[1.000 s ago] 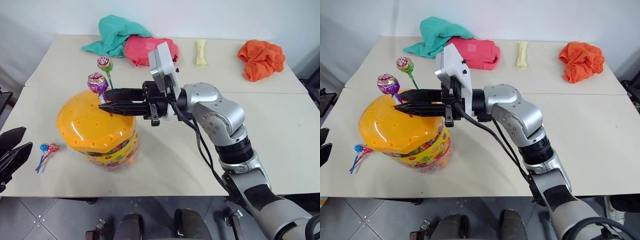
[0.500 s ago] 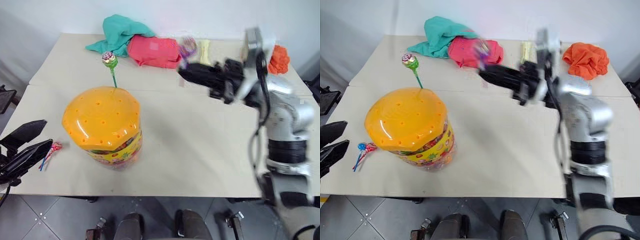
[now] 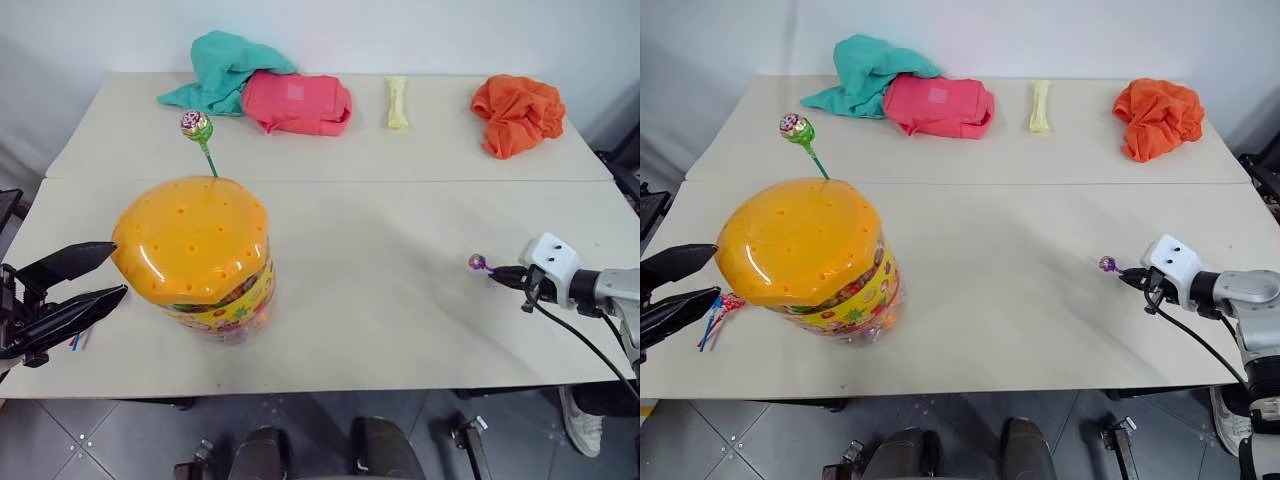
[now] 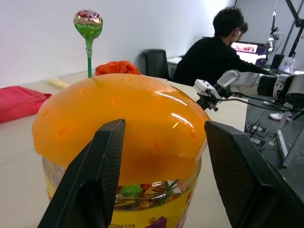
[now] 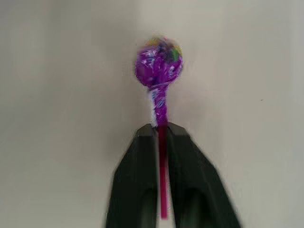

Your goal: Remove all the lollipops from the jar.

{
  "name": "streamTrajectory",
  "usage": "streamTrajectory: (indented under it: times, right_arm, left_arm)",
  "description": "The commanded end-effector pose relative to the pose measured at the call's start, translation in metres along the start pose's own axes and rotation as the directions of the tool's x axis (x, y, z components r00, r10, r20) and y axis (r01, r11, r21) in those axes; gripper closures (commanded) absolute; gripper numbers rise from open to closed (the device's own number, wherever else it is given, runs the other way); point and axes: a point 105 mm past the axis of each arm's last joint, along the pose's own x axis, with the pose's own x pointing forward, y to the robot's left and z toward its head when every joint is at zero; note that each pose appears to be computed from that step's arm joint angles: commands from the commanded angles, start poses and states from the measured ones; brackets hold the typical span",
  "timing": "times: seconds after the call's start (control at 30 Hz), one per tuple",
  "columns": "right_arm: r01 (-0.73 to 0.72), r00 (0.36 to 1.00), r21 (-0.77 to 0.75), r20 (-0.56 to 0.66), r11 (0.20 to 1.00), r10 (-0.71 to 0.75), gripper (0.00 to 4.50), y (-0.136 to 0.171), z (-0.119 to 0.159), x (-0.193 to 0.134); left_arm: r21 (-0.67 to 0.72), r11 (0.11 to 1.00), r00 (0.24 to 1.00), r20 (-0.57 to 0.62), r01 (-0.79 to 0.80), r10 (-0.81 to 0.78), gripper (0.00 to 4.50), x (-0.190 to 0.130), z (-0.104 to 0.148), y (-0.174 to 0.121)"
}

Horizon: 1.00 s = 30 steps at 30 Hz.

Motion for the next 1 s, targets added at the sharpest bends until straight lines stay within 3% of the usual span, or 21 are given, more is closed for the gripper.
streamTrajectory:
  times: [0.03,0.17,0.23,0.37,0.43,0.57,0.73,0.83,1.0]
  right_arm:
    - [-0.050,0.998,-0.008,0.038,0.999,0.050,2.79,0.003,0.005,-0.009]
    - [-0.090,0.972,-0.032,0.215,0.995,0.095,1.46,0.002,0.040,-0.015]
    - [-0.191,0.895,-0.134,0.383,0.972,0.228,0.82,0.012,0.086,-0.023]
    - [-0.276,0.726,-0.237,0.584,0.932,0.364,0.82,0.027,0.166,-0.028]
    - [-0.322,0.604,-0.272,0.679,0.907,0.418,0.82,0.043,0.212,-0.025]
    - [-0.420,0.434,-0.292,0.767,0.859,0.473,0.82,0.074,0.287,-0.012]
    - [-0.523,0.401,-0.270,0.759,0.808,0.513,0.82,0.108,0.339,0.011]
    - [-0.536,0.447,-0.212,0.750,0.817,0.488,0.82,0.122,0.360,0.030]
    - [-0.560,0.465,-0.142,0.762,0.816,0.451,0.82,0.137,0.385,0.040]
  left_arm:
    - [0.031,1.000,1.000,0.001,-0.005,0.005,1.68,-0.003,0.009,0.002]
    - [0.046,0.999,0.999,0.031,-0.025,0.023,1.68,-0.005,0.014,0.005]
    - [0.040,0.997,0.997,0.042,-0.068,0.067,1.68,-0.012,0.015,0.008]
    - [0.019,0.990,0.988,0.058,-0.143,0.142,1.68,-0.026,0.010,0.010]
    - [0.008,0.984,0.981,0.076,-0.179,0.178,1.68,-0.031,0.007,0.011]
    - [-0.002,0.977,0.972,0.099,-0.212,0.211,1.68,-0.032,0.001,0.007]
    - [-0.003,0.967,0.960,0.127,-0.253,0.252,1.68,-0.032,-0.002,0.004]
    - [-0.005,0.962,0.953,0.134,-0.275,0.273,1.68,-0.033,-0.005,0.002]
    - [0.004,0.959,0.949,0.141,-0.285,0.282,1.68,-0.032,-0.005,0.000]
